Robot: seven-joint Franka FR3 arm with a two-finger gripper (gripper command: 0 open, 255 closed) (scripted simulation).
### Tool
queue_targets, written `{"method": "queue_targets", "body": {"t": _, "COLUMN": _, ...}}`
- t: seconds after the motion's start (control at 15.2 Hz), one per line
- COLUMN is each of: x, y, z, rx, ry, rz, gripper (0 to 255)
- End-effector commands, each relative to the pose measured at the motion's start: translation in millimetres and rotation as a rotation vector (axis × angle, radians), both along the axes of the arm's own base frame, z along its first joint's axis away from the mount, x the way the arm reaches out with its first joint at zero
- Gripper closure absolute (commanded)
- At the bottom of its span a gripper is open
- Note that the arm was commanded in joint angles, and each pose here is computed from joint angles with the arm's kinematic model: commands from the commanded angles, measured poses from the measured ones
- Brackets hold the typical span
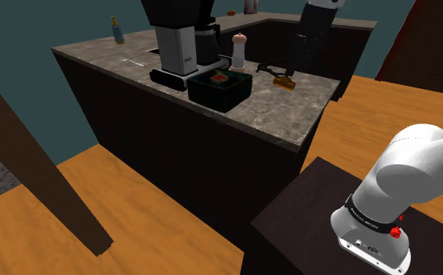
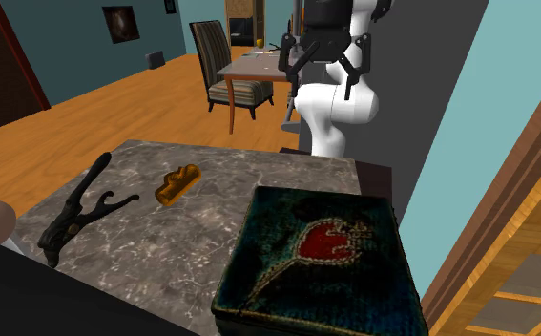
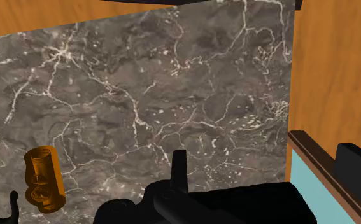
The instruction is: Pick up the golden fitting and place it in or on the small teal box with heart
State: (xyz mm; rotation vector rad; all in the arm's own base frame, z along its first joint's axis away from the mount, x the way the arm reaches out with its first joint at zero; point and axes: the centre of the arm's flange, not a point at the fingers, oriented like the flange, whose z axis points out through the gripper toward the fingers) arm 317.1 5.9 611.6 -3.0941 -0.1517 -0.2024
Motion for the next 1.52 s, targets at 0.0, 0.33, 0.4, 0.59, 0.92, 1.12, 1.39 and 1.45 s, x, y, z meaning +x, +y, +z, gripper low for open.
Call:
{"method": "queue_targets", "body": {"t": 0.0, "x": 0.0, "y": 0.0, "z": 0.0, "rx": 0.000, "ry": 0.000, "rz": 0.000, "gripper": 0}}
{"method": "queue_targets", "body": {"t": 0.33, "x": 32.3, "y": -52.9, "z": -25.4, "rx": 0.009, "ry": -0.004, "rz": 0.006, "gripper": 0}}
{"method": "queue_targets", "body": {"t": 0.4, "x": 38.9, "y": -63.4, "z": -30.6, "rx": 0.011, "ry": -0.005, "rz": 0.007, "gripper": 0}}
{"method": "queue_targets", "body": {"t": 0.59, "x": 58.5, "y": -94.8, "z": -46.0, "rx": 0.017, "ry": -0.008, "rz": 0.011, "gripper": 0}}
{"method": "queue_targets", "body": {"t": 0.92, "x": 91.6, "y": -146.9, "z": -72.1, "rx": 0.026, "ry": -0.012, "rz": 0.016, "gripper": 0}}
{"method": "queue_targets", "body": {"t": 1.12, "x": 111.7, "y": -177.9, "z": -87.9, "rx": 0.032, "ry": -0.014, "rz": 0.020, "gripper": 0}}
{"method": "queue_targets", "body": {"t": 1.39, "x": 138.6, "y": -219.1, "z": -109.2, "rx": 0.039, "ry": -0.018, "rz": 0.025, "gripper": 0}}
{"method": "queue_targets", "body": {"t": 1.45, "x": 145.4, "y": -229.3, "z": -114.5, "rx": 0.041, "ry": -0.019, "rz": 0.026, "gripper": 0}}
